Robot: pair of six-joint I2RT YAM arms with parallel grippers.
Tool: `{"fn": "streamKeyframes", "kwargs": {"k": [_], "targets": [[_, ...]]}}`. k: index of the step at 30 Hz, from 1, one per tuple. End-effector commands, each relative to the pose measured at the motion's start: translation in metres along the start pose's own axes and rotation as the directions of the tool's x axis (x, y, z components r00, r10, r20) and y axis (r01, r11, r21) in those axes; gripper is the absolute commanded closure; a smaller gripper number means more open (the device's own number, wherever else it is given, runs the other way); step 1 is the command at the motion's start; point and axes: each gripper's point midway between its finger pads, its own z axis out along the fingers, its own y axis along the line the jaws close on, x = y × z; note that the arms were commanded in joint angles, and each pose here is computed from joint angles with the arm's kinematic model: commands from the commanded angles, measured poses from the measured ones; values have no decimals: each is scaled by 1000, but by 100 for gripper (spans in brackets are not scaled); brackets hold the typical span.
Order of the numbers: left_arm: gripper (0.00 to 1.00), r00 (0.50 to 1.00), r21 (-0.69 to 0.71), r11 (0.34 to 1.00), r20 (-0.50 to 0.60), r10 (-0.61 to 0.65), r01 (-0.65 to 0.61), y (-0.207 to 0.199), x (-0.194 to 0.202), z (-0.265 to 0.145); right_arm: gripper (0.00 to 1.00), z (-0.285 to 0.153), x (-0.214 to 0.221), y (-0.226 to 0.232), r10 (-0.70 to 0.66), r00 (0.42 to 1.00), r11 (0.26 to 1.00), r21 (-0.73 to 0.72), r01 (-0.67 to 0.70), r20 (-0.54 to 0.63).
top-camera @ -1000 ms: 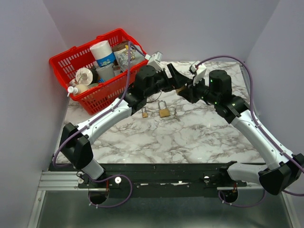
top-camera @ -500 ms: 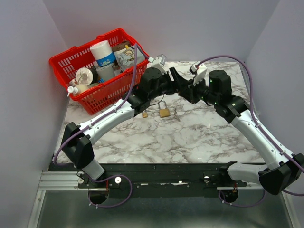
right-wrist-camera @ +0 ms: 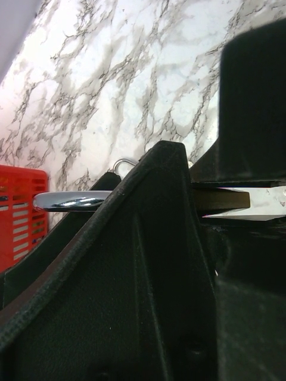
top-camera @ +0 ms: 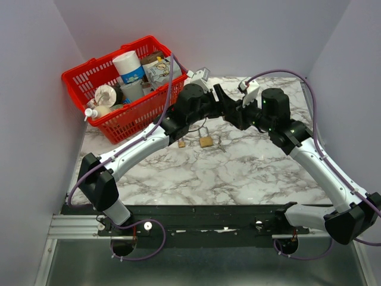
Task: Lock with the key
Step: Lock the lock.
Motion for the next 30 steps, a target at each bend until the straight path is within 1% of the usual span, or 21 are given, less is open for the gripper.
{"fn": "streamKeyframes", "kwargs": {"k": [1,4,5,10,11,13,17,21,22,23,28,30], "targets": [[55,999,-63,997,15,46,-45,13,-1,7,99,-9,-25,13,-29,995,998,-52,34,97],[34,999,-63,997,12,53,-52,13,0,7,99,-9,-25,13,-32,995,998,-53,37,98],[30,998,-67,996,17,59,-57,14,-2,8,99,-9,-25,13,-33,995,998,-51,39,98],[29,995,-66,994,30,91,-89,12,-7,6,99,-8,-21,13,-34,996,998,-55,39,88],[27,995,-70,993,29,98,-95,13,-7,6,99,-8,-21,13,-34,996,998,-56,39,85],[26,995,-78,992,23,101,-99,14,-6,6,99,-8,-22,14,-36,995,998,-58,41,88],[21,992,-68,990,17,123,-121,12,-5,6,99,-6,-20,14,-37,996,997,-64,42,79],[22,993,-66,991,20,118,-117,11,-6,7,99,-6,-21,14,-37,996,997,-62,42,81],[24,993,-69,991,19,118,-117,12,-5,7,99,-6,-21,14,-39,996,997,-62,44,81],[29,993,-63,991,22,115,-114,10,-5,7,99,-5,-20,13,-38,996,997,-58,42,76],[35,994,-54,993,29,103,-101,8,-6,7,99,-3,-18,6,-46,997,999,-21,48,63],[41,995,-52,994,26,98,-97,8,-6,7,99,-2,-18,3,-46,997,999,-9,47,62]]}}
